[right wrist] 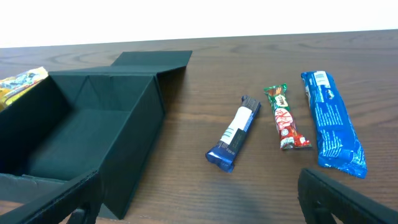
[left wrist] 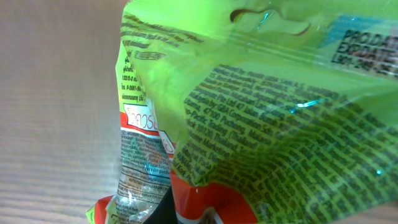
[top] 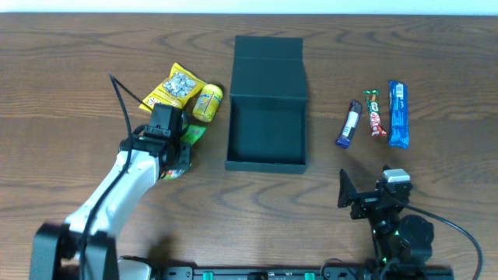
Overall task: Pack container
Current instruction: 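Carry the green bag into the black box and release it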
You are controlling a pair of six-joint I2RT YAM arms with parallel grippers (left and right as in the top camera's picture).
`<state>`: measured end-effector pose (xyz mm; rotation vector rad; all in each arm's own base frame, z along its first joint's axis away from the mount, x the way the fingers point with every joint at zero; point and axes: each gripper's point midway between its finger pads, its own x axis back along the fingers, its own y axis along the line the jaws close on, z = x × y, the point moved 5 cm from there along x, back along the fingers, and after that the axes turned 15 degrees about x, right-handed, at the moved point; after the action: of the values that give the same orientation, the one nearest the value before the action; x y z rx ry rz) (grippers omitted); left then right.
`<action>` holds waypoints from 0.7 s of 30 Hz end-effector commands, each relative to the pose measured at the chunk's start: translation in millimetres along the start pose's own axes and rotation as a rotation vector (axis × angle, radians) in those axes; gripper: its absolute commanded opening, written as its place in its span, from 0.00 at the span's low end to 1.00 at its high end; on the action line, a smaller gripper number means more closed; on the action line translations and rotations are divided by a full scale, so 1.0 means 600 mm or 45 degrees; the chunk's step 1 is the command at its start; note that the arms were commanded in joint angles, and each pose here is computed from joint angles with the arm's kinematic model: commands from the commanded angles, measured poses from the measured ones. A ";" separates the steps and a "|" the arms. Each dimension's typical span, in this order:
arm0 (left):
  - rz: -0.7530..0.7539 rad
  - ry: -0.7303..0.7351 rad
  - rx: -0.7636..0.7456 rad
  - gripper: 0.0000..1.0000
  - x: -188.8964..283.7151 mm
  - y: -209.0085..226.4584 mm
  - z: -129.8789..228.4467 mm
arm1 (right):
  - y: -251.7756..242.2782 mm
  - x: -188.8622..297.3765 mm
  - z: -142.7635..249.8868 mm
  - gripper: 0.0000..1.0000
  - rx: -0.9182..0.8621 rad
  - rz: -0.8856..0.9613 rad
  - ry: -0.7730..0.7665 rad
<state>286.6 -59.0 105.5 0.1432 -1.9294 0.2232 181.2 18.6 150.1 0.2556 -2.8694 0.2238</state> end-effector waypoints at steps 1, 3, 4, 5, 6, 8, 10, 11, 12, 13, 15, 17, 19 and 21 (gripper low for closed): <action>0.209 -0.246 0.092 0.06 0.099 -0.071 -0.061 | -0.002 0.000 0.002 0.99 0.014 0.013 -0.001; 0.368 -0.370 0.055 0.06 0.146 -0.135 -0.077 | -0.002 0.000 0.002 0.99 0.014 0.013 -0.001; 0.444 -0.409 0.043 0.06 0.160 -0.168 -0.078 | -0.002 0.000 0.002 0.99 0.014 0.013 -0.001; 0.500 -0.425 0.045 0.06 0.167 -0.192 -0.077 | -0.002 0.000 0.002 0.99 0.014 0.013 -0.001; 0.558 -0.430 0.054 0.06 0.169 -0.219 -0.071 | -0.002 0.000 0.002 0.99 0.014 0.013 -0.001; 0.639 -0.399 0.062 0.06 0.157 -0.270 -0.052 | -0.002 0.000 0.002 0.99 0.014 0.013 -0.001; 0.654 -0.356 0.020 0.06 0.132 -0.313 -0.026 | -0.002 0.000 0.002 0.99 0.014 0.013 -0.001; 0.616 -0.342 0.023 0.06 0.116 -0.329 -0.014 | -0.002 0.000 0.002 0.99 0.014 0.013 -0.001; 0.572 -0.329 0.031 0.06 0.101 -0.340 -0.006 | -0.002 0.000 0.002 0.99 0.014 0.013 -0.001; 0.523 -0.315 0.055 0.06 0.089 -0.349 0.000 | -0.002 0.000 0.002 0.99 0.014 0.013 -0.001; 0.434 -0.286 0.069 0.05 0.072 -0.359 0.007 | -0.002 0.000 0.002 0.99 0.014 0.013 -0.001; 0.364 -0.277 0.072 0.06 0.064 -0.361 0.006 | -0.002 0.000 0.002 0.99 0.014 0.013 -0.001; 0.308 -0.304 0.086 0.05 0.064 -0.357 -0.001 | -0.002 0.000 0.002 0.99 0.014 0.013 -0.001; 0.255 -0.349 0.144 0.06 0.066 -0.346 -0.009 | -0.002 0.000 0.002 0.99 0.014 0.013 -0.001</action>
<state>308.1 -266.2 142.3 -0.0443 -2.1127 0.4011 181.2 18.6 150.1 0.2555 -2.8698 0.2239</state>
